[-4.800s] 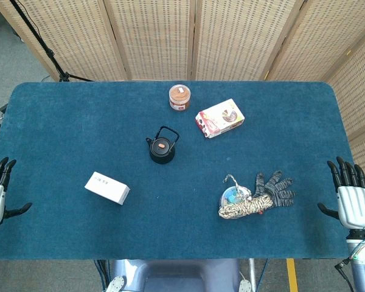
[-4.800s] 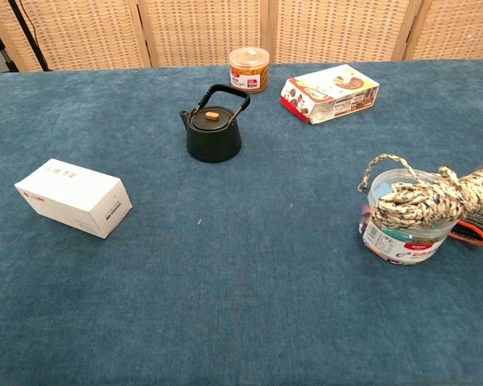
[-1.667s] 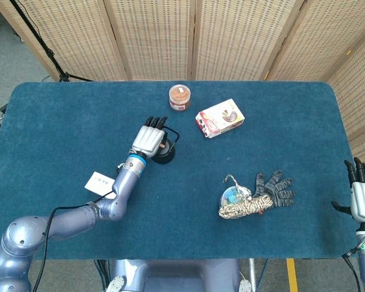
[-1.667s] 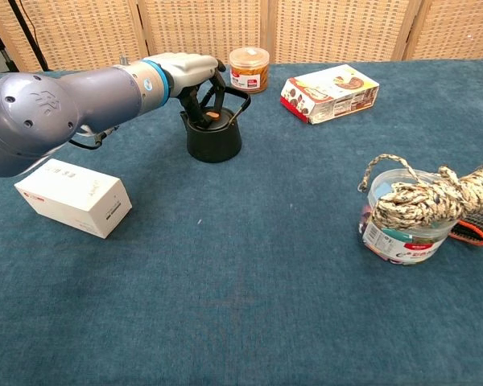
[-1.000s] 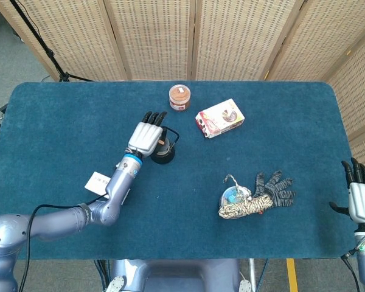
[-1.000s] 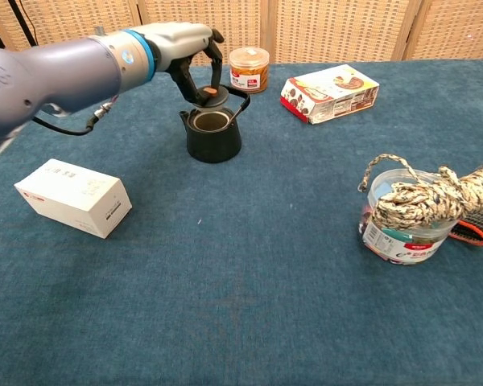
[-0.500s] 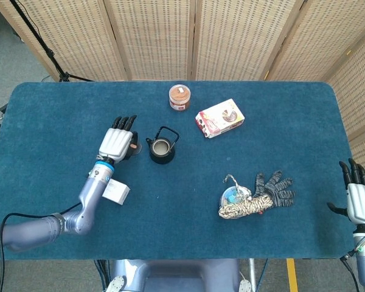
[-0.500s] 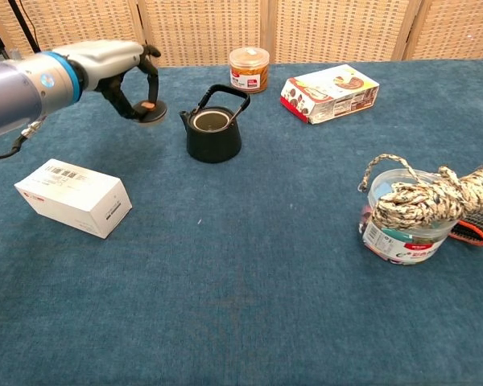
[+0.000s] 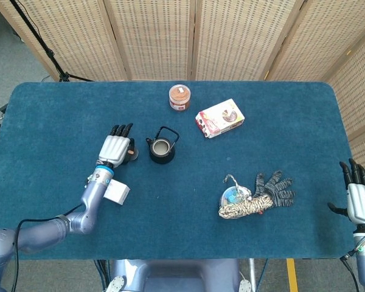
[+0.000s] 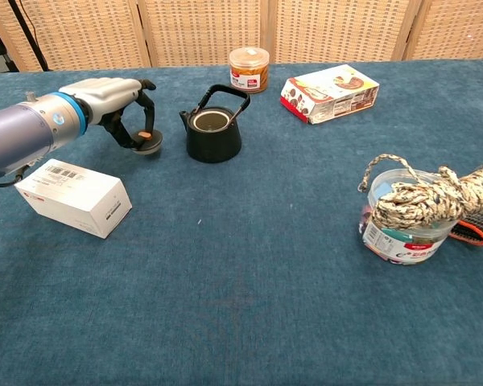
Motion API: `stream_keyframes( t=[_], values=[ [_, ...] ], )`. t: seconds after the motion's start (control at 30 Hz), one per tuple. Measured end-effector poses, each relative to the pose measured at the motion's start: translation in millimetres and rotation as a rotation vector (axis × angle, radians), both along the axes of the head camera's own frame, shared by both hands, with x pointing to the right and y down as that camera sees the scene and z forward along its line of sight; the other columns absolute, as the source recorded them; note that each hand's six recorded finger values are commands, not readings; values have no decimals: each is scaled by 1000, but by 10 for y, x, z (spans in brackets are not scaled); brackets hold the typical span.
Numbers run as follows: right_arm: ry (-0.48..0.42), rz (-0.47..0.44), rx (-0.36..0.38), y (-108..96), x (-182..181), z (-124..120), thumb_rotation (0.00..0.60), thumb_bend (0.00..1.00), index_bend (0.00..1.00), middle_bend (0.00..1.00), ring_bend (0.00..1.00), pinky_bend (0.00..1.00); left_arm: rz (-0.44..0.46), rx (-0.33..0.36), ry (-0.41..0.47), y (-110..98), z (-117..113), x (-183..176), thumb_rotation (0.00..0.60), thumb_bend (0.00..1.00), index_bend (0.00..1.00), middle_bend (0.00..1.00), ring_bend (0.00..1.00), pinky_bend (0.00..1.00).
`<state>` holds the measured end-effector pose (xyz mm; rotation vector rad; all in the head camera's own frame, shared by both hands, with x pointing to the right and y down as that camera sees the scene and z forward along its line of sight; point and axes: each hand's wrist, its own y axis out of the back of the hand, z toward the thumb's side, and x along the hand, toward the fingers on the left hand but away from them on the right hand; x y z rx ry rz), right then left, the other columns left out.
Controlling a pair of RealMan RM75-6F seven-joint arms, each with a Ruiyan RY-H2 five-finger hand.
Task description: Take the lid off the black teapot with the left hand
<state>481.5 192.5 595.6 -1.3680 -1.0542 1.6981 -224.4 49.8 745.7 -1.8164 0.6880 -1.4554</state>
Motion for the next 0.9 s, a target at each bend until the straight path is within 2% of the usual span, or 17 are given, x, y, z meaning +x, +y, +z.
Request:
stream_keyframes(
  t=[0.03, 0.1, 0.23, 0.43, 0.53, 0.7, 0.9],
  values=[
    [0, 0, 0, 0, 0, -1, 600, 0, 0, 0, 0, 0, -1, -11, 3, 12, 16, 2, 600, 323, 214, 0, 0, 0],
    [0, 1, 0, 1, -1, 0, 600, 0, 0, 0, 0, 0, -7, -31, 12, 31, 36, 6, 600, 281, 117, 0, 0, 0],
    [-3, -2, 0, 3, -15, -1, 600, 0, 0, 0, 0, 0, -14, -33, 30, 32, -13, -6, 600, 219, 11, 0, 0, 0],
    [-16, -9, 2, 11, -49, -16, 600, 0, 0, 0, 0, 0, -32, -6, 73, 35, -251, -107, 600, 184, 0, 0, 0, 0],
    [-23, -17, 4, 18, -75, -28, 600, 0, 0, 0, 0, 0, -48, 22, 91, 45, -437, -245, 600, 125, 0, 0, 0, 0],
    [-31, -33, 7, 27, -116, -46, 600, 0, 0, 0, 0, 0, -104, 111, 74, 93, -816, -749, 600, 37, 0, 0, 0, 0],
    [-43, -55, 21, 38, -165, -79, 600, 0, 0, 0, 0, 0, -190, 194, 62, 410, -1220, -1451, 600, 27, 0, 0, 0, 0]
  ],
)
